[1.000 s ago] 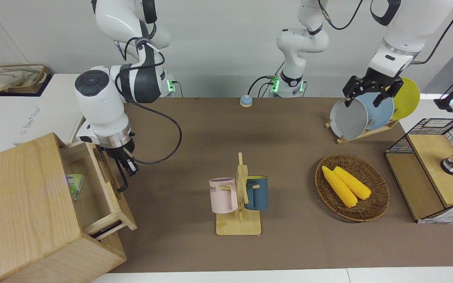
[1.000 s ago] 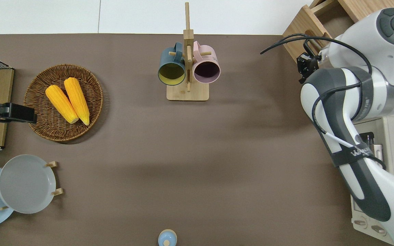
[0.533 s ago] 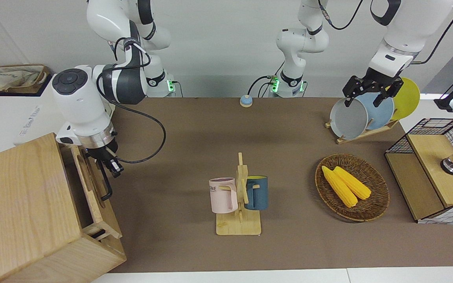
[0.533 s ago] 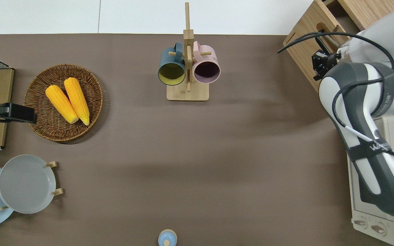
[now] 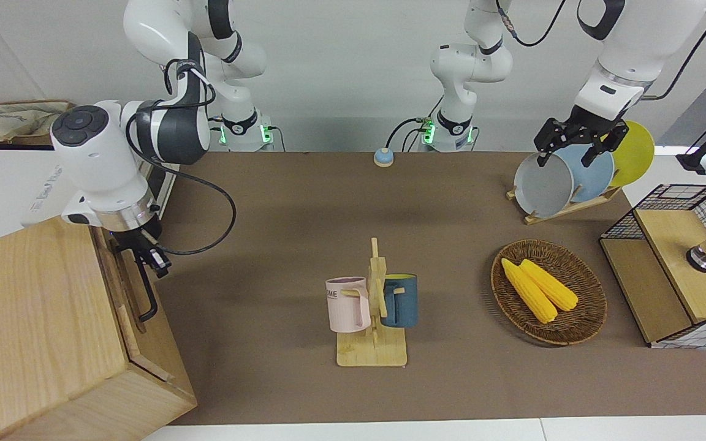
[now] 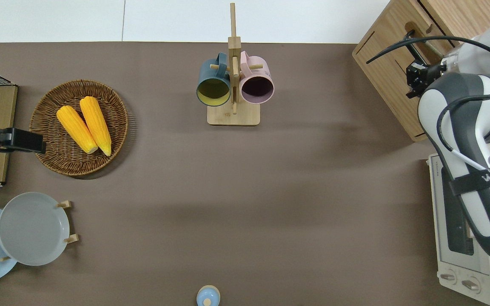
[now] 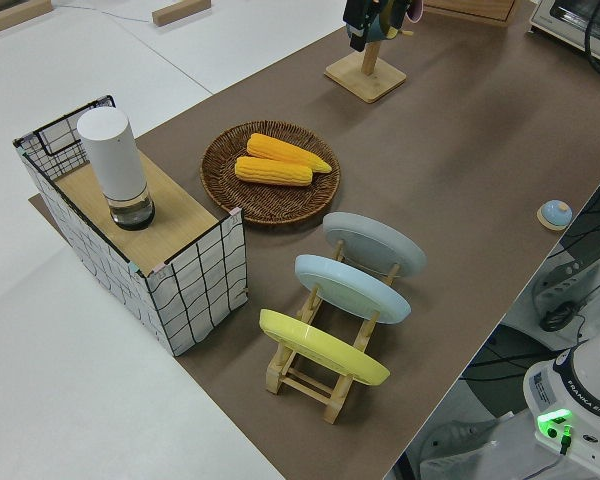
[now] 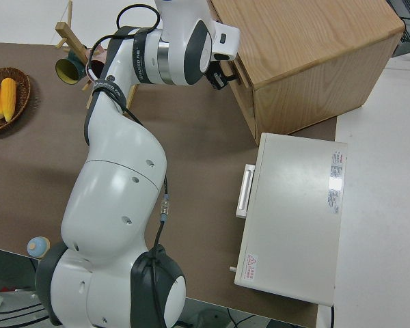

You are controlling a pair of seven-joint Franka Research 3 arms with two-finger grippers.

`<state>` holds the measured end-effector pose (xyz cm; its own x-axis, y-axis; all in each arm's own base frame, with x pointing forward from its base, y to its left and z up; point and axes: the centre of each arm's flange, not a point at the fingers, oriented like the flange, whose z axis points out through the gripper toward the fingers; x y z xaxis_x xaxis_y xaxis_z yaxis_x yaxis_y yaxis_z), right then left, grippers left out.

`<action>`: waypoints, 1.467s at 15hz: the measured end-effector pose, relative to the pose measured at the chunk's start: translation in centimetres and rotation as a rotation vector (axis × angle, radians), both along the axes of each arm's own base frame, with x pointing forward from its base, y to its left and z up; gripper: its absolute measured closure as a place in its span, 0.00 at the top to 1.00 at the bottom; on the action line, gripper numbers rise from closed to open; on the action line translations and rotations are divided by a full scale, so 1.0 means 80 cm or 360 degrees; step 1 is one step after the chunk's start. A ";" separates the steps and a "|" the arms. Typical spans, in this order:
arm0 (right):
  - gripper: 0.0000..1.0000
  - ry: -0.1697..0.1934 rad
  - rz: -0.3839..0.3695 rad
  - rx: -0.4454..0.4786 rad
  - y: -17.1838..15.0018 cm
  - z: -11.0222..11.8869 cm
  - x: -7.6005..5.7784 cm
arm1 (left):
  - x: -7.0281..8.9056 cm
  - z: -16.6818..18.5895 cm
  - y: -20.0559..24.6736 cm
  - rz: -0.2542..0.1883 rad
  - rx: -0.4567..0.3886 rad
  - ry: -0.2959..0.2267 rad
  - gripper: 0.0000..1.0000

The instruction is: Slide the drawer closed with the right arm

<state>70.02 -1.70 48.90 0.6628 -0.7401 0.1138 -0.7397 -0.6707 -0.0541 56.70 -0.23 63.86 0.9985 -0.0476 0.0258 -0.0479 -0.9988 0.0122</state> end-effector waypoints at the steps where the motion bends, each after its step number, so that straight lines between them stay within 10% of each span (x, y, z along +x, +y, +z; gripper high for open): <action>1: 0.01 0.0000 0.0009 -0.0001 0.000 0.000 0.000 | 0.000 0.000 0.000 0.0000 0.0000 0.0000 1.00; 15: 0.01 0.0003 0.0053 0.0000 0.003 0.000 0.000 | 0.000 0.000 0.000 0.0000 0.0000 0.0000 1.00; 22: 0.01 0.0026 0.0197 0.0036 0.077 0.005 -0.005 | 0.000 0.000 0.000 0.0000 0.0000 0.0000 1.00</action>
<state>69.62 4.50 49.29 0.7507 -0.6549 0.0864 -0.6524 -0.7556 -0.0589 56.70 -0.23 63.86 0.9985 -0.0475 0.0258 -0.0479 -0.9988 0.0122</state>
